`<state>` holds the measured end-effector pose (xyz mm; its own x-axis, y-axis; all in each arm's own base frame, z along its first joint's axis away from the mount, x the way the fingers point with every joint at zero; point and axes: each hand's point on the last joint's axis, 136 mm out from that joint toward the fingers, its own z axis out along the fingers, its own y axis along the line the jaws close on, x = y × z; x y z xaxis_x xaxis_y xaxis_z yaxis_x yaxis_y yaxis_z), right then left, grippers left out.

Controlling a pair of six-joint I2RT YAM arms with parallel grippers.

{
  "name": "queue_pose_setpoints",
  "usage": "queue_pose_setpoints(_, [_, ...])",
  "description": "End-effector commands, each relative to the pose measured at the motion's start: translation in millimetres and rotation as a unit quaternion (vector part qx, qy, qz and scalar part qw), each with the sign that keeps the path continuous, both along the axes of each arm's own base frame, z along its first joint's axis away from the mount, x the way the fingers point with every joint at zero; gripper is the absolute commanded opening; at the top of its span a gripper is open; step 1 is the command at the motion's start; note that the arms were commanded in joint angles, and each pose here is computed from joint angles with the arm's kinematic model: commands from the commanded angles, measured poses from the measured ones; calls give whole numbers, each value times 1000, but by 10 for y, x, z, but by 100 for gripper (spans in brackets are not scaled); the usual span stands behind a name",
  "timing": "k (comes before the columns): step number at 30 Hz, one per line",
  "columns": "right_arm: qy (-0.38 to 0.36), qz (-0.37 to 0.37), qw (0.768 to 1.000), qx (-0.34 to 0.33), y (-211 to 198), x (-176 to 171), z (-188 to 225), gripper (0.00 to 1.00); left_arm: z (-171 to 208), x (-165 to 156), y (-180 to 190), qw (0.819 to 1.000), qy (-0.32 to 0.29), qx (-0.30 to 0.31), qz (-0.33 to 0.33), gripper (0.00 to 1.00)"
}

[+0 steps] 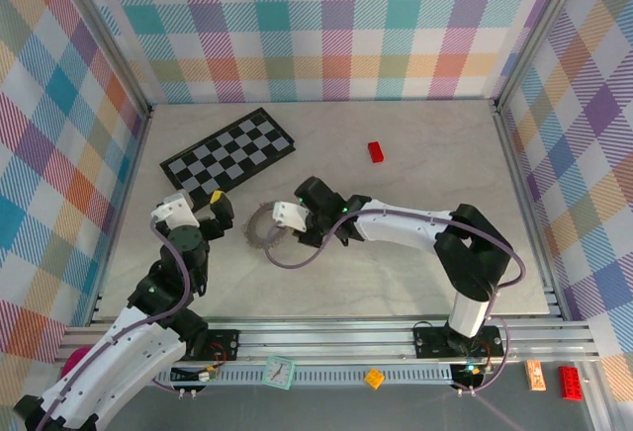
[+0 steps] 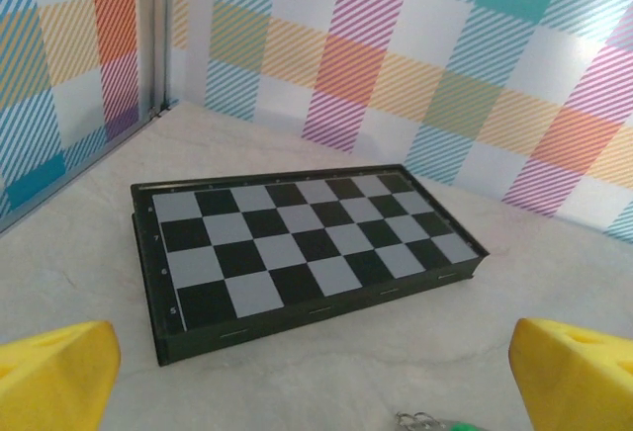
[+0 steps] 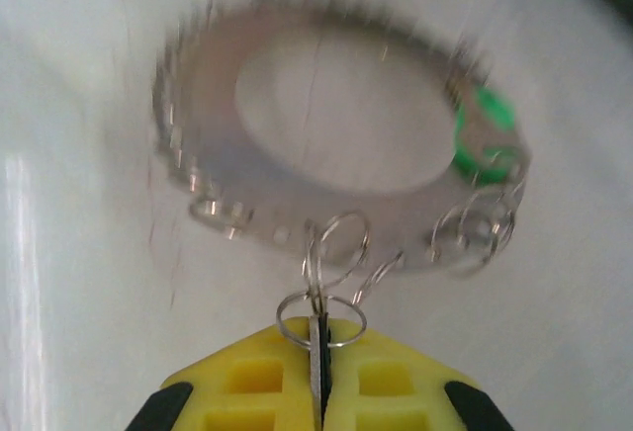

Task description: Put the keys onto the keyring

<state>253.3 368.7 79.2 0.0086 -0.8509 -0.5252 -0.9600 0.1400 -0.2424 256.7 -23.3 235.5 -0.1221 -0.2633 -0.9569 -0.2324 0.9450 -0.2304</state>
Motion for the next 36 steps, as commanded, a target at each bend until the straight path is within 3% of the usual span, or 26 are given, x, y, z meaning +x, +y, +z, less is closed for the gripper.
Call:
queue_pose_setpoints(1, [11, -10, 996, -92, -463, -127, -223, 0, 23, 34, 65, 1000, -13, -12, 25, 100])
queue_pose_setpoints(7, [19, -33, 977, -209, -1048, -273, -469, 0, -70, 103, 80, 999, -3, 9, 39, 100])
queue_pose_setpoints(14, [20, -42, 958, -284, -1407, -346, -685, 1, -134, 202, 113, 998, 10, 46, 52, 100])
queue_pose_setpoints(22, [37, -58, 949, -308, -1701, -424, -683, 35, -213, 272, 189, 996, 21, 61, 65, 100])
queue_pose_setpoints(25, [36, -87, 967, -238, -1646, -377, -411, 46, -236, 301, 222, 995, 26, 68, 66, 100])
queue_pose_setpoints(29, [42, -187, 981, -44, -1507, -93, 164, 58, -248, 367, 270, 995, 31, 78, 61, 100])
queue_pose_setpoints(31, [38, -262, 962, 68, -1596, 164, 420, 61, -302, 436, 254, 995, 39, 83, 43, 100])
queue_pose_setpoints(33, [22, -346, 924, 159, -1869, 435, 582, 63, -396, 516, 247, 993, 57, 98, 27, 100])
queue_pose_setpoints(36, [-42, -442, 870, 215, -2422, 712, 671, 67, -522, 586, 342, 990, 78, 113, 36, 100])
